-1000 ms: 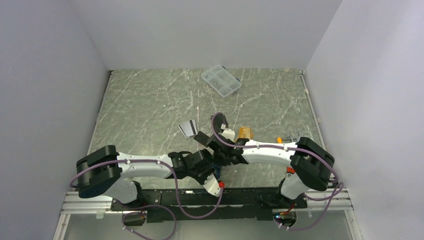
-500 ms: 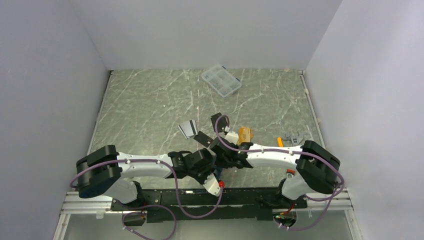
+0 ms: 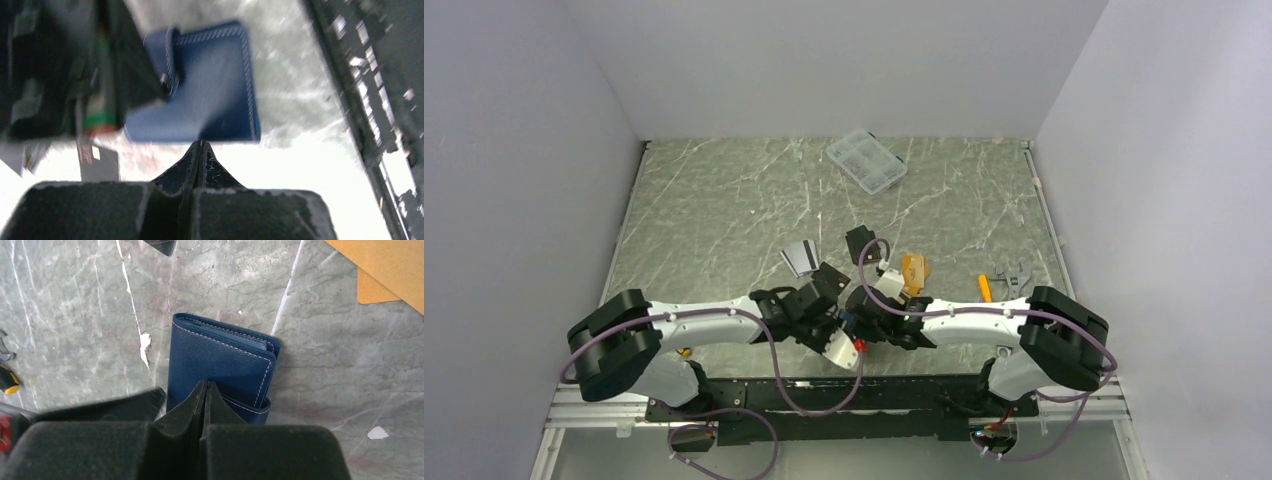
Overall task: Put the credit cards into the card holder
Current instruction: Close the card holder at the center of the board, then reset both arms
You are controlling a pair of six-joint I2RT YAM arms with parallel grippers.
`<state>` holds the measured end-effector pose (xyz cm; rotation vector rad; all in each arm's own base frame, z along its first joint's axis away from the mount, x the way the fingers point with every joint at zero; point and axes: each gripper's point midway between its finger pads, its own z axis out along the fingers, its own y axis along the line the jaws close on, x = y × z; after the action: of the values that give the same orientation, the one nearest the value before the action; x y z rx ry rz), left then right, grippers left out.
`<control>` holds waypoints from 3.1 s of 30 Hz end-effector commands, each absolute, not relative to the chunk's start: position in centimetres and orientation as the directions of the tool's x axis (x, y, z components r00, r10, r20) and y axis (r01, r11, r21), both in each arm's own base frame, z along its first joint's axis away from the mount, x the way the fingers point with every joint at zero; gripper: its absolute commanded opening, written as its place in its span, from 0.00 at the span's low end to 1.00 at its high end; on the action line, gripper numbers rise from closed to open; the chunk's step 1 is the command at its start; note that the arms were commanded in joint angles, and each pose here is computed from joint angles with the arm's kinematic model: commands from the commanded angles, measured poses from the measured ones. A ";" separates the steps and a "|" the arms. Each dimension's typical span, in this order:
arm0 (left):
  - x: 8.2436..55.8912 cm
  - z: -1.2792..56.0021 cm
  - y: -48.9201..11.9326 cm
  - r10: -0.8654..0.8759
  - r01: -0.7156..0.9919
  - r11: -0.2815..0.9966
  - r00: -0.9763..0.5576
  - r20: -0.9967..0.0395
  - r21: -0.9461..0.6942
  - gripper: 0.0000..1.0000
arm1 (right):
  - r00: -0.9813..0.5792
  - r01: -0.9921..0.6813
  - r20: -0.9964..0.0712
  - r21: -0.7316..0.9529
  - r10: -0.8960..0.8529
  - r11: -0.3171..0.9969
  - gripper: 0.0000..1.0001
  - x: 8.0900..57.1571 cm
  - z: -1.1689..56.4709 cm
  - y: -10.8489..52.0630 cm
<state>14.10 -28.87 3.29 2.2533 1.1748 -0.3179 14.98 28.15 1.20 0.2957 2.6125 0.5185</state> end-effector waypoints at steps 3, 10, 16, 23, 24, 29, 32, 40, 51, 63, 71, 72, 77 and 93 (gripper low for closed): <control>16.9 6.6 -26.0 0.732 0.901 -0.301 0.428 -0.531 0.312 0.00 | -0.975 0.119 -0.190 0.010 0.118 0.993 0.00 6.1 -6.5 17.7; 19.1 9.1 -22.3 0.745 0.961 -0.131 0.257 -0.616 0.242 0.00 | -0.973 0.141 -0.187 -0.032 0.133 0.989 0.00 4.5 -7.8 15.5; 21.4 10.8 -20.0 0.721 0.985 0.033 0.093 -0.687 0.167 0.00 | -0.972 0.141 -0.198 -0.080 0.123 0.987 0.00 3.6 -7.5 15.1; 23.5 12.4 -19.2 0.680 0.973 0.198 -0.048 -0.731 0.120 0.06 | -0.966 0.196 -0.194 -0.131 0.169 0.972 0.00 1.4 -8.3 12.9; 23.7 12.5 -19.1 0.677 0.969 0.220 -0.069 -0.733 0.112 0.09 | -0.965 0.196 -0.201 -0.140 0.166 0.970 0.00 1.4 -8.3 12.8; 24.6 13.0 -18.0 0.671 0.944 0.322 -0.173 -0.721 0.073 0.33 | -0.957 0.149 -0.271 -0.145 0.105 0.978 0.28 3.3 -7.6 14.8; 25.6 14.1 -16.6 0.658 0.921 0.382 -0.210 -0.723 0.079 0.64 | -0.938 0.122 -0.337 -0.096 0.084 0.988 0.41 5.9 -6.5 17.3; 28.5 18.1 -12.9 0.547 0.835 0.549 -0.325 -0.771 0.037 0.99 | -0.859 -0.045 -0.512 0.059 -0.009 0.997 0.78 16.1 2.0 26.1; 32.0 21.9 -5.9 0.289 0.653 0.747 -0.482 -0.827 -0.120 0.99 | -0.651 -0.343 -0.758 0.233 -0.051 0.910 1.00 24.4 20.0 29.3; 36.9 19.7 -1.7 0.197 0.405 0.914 -0.358 -0.913 0.038 0.99 | -0.436 0.170 -0.866 0.188 0.245 0.967 1.00 36.7 19.1 7.2; 36.9 14.0 -2.8 0.167 0.438 0.898 -0.225 -0.960 0.053 0.99 | -0.239 0.523 -0.945 0.069 0.224 0.849 0.99 34.7 13.9 -5.3; 37.1 13.6 -2.8 0.160 0.434 0.899 -0.216 -0.963 0.052 0.99 | -0.218 0.546 -0.950 0.070 0.222 0.835 0.99 34.3 13.4 -6.2; 38.3 11.8 -2.5 0.153 0.417 0.906 -0.172 -0.973 0.069 0.99 | -0.043 0.526 -0.976 0.159 0.213 0.835 0.99 33.9 13.4 -7.4; 35.5 13.0 0.0 0.088 0.199 0.975 0.048 -0.995 0.096 0.99 | -0.038 0.339 -0.996 0.069 0.087 0.938 0.99 35.9 10.0 -5.2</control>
<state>34.56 -1.12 8.69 0.3180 1.7456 -0.1901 35.20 -6.21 7.60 0.4311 1.7368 -0.2562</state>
